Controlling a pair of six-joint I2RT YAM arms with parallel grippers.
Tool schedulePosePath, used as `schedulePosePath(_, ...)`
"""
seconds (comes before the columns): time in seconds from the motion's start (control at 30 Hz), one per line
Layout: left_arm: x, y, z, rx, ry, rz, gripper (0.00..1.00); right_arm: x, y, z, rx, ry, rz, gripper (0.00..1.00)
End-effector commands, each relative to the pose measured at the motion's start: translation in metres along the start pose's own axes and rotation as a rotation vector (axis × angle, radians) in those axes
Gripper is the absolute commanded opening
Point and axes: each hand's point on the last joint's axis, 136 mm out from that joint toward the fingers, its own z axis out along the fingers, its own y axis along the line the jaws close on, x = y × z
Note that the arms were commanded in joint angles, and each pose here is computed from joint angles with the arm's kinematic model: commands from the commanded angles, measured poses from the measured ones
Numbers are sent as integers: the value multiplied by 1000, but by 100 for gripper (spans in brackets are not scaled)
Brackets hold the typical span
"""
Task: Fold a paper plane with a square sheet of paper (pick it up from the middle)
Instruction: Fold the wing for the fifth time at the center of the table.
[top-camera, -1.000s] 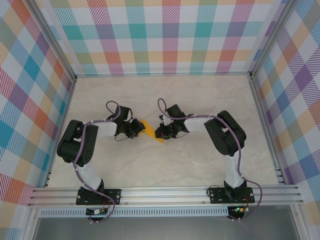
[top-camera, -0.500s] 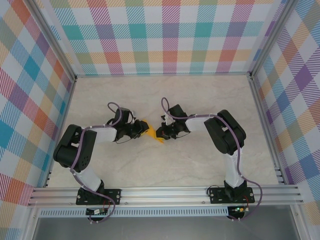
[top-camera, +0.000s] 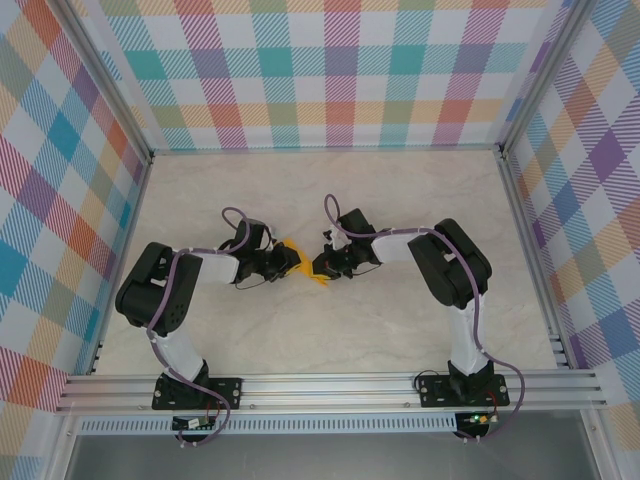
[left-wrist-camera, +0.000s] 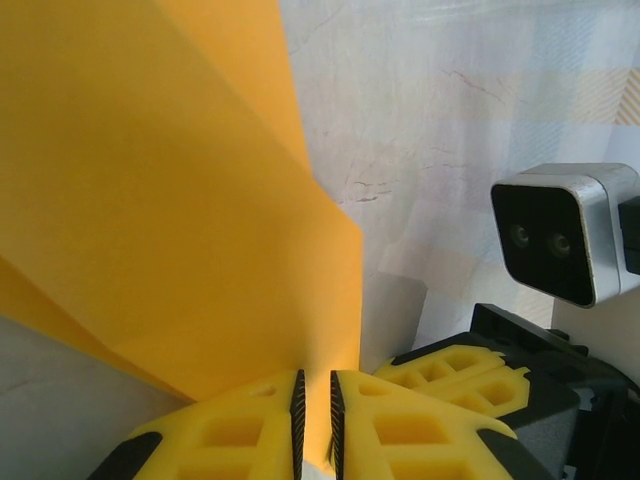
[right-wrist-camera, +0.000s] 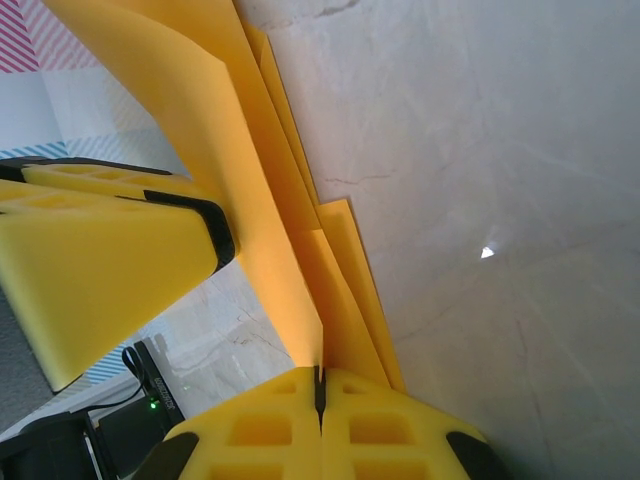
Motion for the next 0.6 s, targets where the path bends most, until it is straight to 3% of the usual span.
schedulePosePath(0.0, 0, 4, 4, -43, 6, -2, 17, 6, -19, 5, 32, 25, 48, 2)
schedulePosePath(0.57, 7, 40, 12, -230, 70, -122, 9, 3, 7, -8, 8, 35, -53, 14)
